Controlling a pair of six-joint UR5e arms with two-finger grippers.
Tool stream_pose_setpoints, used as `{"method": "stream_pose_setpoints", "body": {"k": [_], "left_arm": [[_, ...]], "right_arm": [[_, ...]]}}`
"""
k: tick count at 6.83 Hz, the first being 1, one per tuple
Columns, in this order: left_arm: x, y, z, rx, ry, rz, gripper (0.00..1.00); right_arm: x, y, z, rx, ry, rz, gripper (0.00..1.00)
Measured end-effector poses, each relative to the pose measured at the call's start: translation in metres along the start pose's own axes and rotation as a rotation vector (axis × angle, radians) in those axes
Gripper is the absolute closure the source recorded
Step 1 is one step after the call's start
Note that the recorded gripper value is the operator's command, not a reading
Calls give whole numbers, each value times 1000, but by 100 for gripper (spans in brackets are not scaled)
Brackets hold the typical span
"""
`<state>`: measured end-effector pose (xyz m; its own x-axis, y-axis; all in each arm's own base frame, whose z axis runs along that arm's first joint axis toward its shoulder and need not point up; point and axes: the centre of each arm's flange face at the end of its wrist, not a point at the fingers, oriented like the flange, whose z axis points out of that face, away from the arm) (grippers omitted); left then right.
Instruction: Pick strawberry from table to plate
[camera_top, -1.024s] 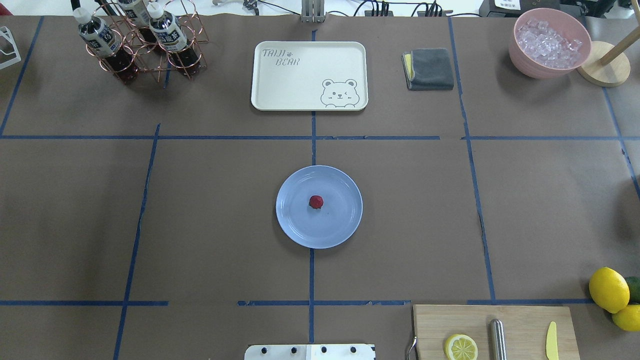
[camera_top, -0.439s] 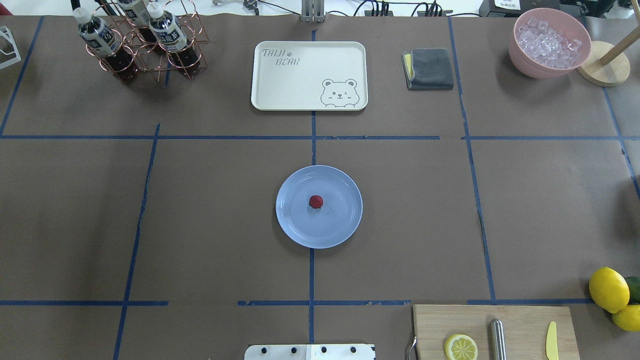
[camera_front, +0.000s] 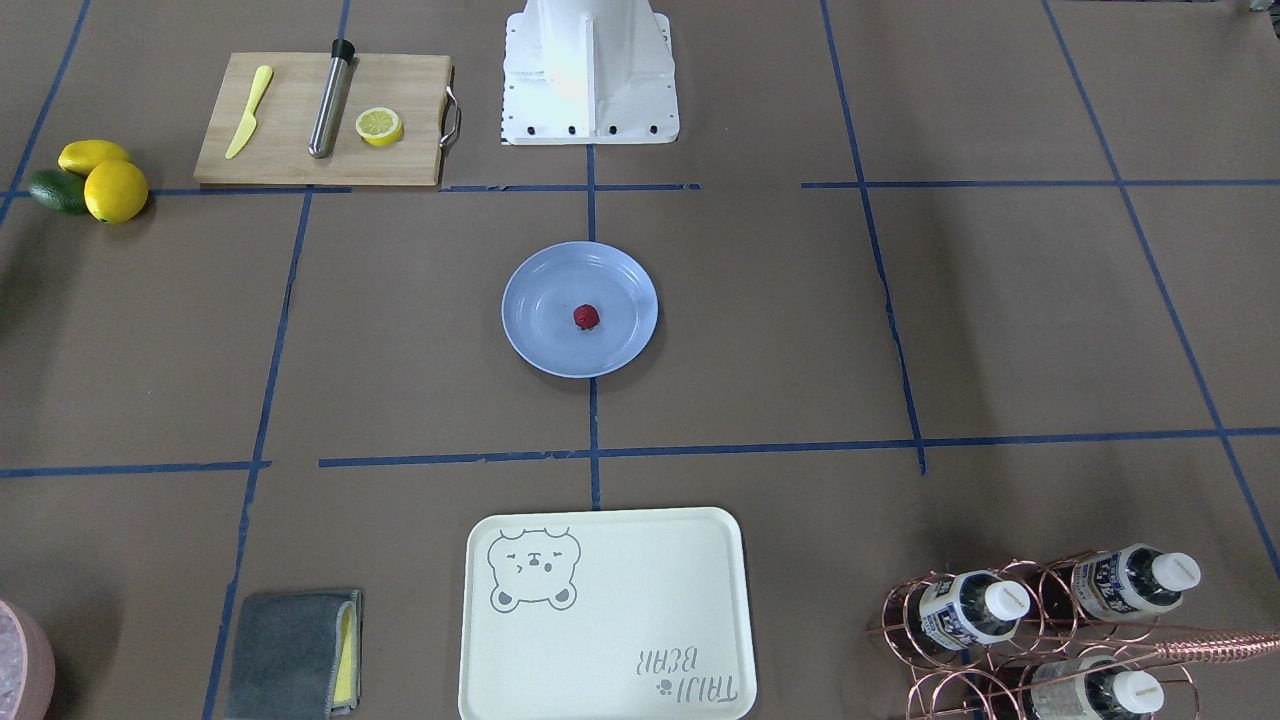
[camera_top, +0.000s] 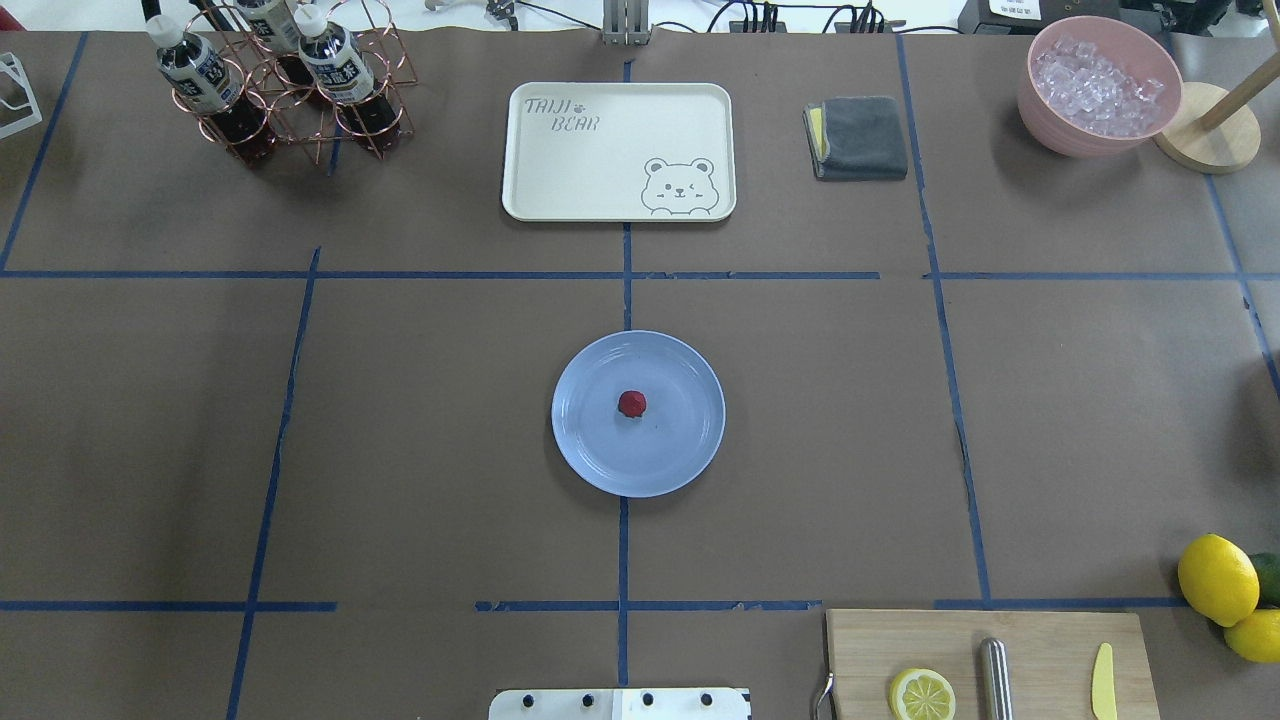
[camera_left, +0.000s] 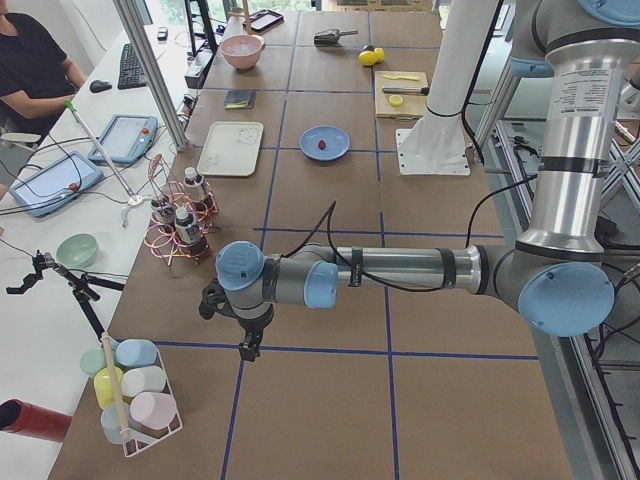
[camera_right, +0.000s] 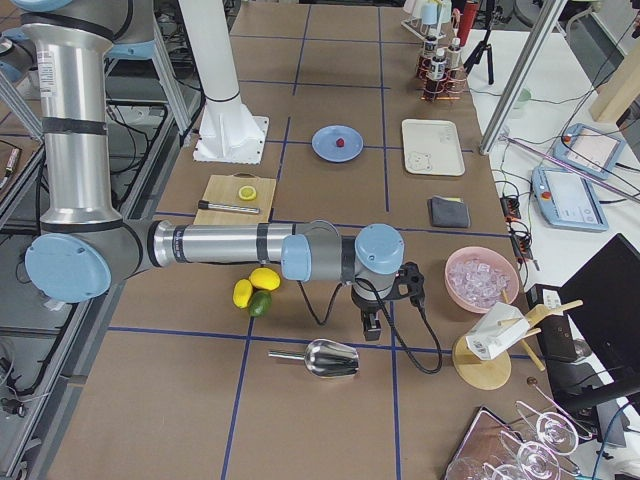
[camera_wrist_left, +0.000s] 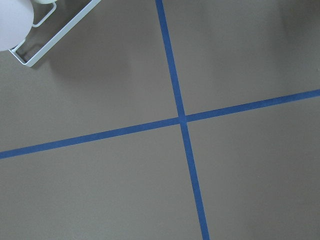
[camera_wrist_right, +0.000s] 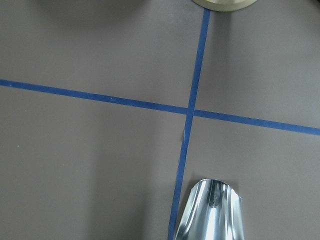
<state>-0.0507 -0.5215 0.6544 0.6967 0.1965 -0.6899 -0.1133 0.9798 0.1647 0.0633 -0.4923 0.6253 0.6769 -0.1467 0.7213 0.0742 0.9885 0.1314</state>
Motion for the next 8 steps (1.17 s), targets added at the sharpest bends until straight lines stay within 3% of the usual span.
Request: {"method": "stream_pose_setpoints", "body": {"k": [8], "left_arm": [[-9,30,-19,0,-2,-62,0]], "right_arm": [[-6,-4,-5,12,-10,1,0]]}}
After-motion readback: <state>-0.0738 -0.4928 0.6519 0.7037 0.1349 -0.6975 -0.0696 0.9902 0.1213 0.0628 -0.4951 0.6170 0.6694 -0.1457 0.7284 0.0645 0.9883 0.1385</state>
